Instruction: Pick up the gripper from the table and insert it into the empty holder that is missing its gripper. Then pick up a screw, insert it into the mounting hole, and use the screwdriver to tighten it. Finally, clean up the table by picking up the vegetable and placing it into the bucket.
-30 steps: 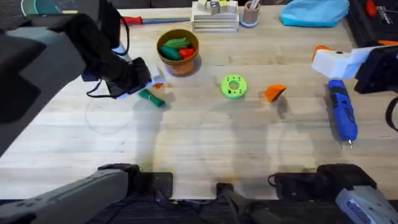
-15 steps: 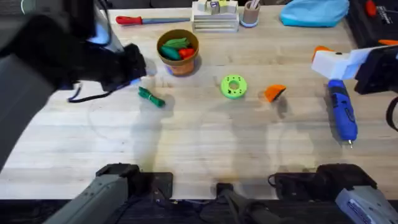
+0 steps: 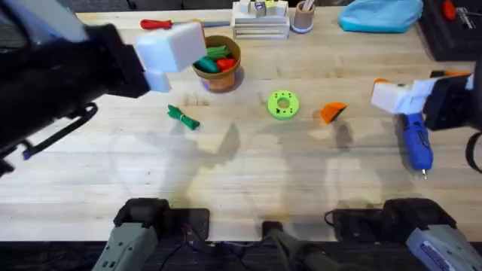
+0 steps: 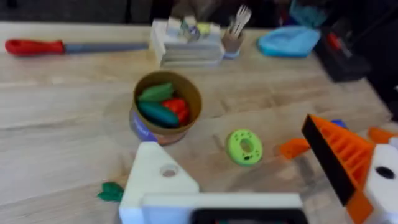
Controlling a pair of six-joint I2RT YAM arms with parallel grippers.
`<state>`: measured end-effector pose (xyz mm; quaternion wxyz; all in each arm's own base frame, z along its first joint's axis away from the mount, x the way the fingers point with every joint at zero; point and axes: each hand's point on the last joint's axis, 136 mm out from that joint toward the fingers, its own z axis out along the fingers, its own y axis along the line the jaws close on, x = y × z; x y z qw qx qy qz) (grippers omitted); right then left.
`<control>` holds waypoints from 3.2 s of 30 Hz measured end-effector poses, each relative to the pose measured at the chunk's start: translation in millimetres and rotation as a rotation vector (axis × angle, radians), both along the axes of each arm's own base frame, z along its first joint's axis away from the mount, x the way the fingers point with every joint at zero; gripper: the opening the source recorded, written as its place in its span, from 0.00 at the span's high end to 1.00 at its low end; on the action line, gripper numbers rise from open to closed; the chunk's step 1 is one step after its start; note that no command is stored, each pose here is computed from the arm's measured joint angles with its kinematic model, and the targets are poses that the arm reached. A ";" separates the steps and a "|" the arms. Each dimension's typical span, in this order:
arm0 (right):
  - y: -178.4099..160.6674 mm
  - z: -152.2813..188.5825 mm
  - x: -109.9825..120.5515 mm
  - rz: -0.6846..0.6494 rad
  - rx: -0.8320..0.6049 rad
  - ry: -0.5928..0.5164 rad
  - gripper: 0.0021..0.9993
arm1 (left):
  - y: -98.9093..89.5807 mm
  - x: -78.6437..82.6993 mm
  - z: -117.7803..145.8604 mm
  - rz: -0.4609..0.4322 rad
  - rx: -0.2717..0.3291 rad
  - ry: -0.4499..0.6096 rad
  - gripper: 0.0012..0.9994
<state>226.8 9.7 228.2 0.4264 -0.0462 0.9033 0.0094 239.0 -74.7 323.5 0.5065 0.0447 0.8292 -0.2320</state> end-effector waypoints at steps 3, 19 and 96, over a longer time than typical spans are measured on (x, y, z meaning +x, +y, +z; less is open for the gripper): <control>0.0 -14.3 -12.7 0.000 0.000 0.078 0.01 | -1.2 -8.3 5.4 0.008 -0.038 -0.001 0.01; 0.0 -60.0 -73.2 0.000 0.000 0.388 0.01 | 4.7 -1.4 15.3 0.022 0.026 -0.083 0.01; -0.2 -45.9 -50.2 0.056 -0.053 0.274 0.01 | -59.1 -56.2 -161.2 -0.448 -0.045 -0.400 0.01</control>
